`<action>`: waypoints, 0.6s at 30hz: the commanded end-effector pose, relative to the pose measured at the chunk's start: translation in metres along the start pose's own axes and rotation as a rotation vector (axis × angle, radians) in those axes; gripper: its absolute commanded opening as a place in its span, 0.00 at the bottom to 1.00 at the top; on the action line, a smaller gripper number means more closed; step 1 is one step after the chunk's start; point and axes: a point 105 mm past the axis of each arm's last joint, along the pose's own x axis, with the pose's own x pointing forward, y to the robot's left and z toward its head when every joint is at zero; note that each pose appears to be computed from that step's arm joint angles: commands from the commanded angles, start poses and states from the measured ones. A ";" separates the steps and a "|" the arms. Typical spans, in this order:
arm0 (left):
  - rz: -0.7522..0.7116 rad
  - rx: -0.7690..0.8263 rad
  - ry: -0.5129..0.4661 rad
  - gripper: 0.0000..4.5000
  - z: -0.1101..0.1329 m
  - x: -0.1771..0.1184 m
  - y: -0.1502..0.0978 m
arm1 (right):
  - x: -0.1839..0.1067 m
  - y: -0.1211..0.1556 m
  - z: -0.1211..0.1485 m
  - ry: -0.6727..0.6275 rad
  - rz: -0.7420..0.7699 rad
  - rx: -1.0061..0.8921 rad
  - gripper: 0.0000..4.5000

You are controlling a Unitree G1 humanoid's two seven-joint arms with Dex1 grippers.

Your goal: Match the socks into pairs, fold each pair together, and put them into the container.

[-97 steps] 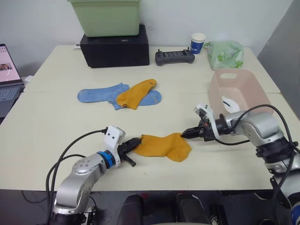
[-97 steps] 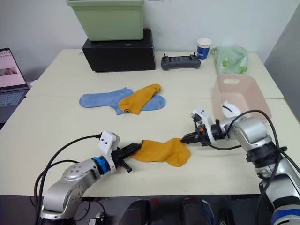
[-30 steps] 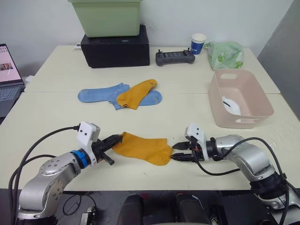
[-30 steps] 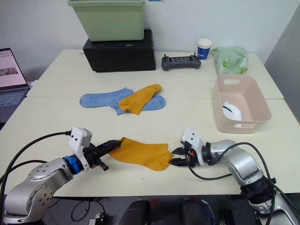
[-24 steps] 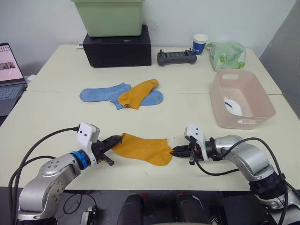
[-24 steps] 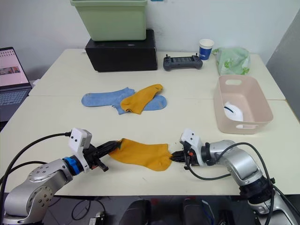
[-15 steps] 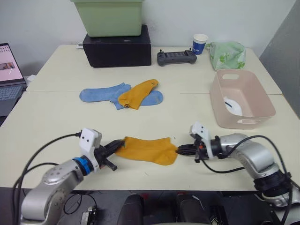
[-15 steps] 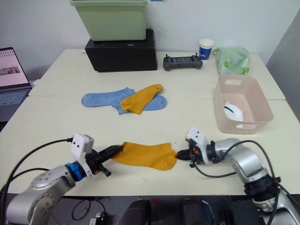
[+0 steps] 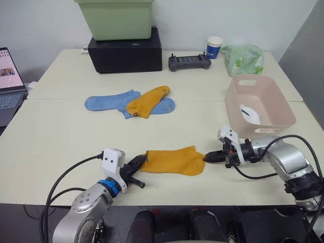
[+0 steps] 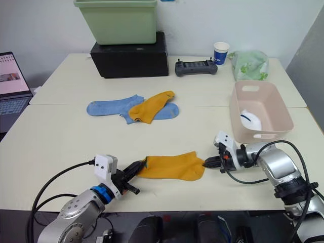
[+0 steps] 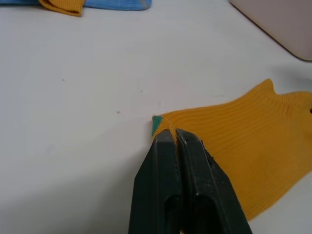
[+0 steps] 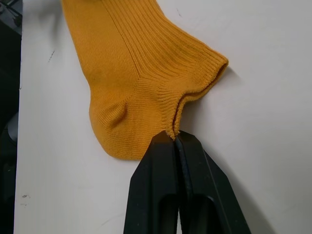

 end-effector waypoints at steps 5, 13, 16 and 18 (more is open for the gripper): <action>0.024 -0.021 -0.022 0.43 0.009 -0.020 0.018 | -0.009 0.000 0.011 -0.022 0.005 -0.068 0.00; -0.029 0.035 0.041 1.00 0.028 -0.053 0.048 | -0.035 -0.001 0.019 -0.067 -0.069 -0.128 0.16; -0.052 0.091 0.036 1.00 0.043 -0.049 0.057 | -0.045 -0.006 0.024 -0.066 -0.129 -0.182 0.38; -0.079 0.135 0.033 1.00 0.051 -0.042 0.058 | -0.048 -0.007 0.027 -0.064 -0.151 -0.220 0.55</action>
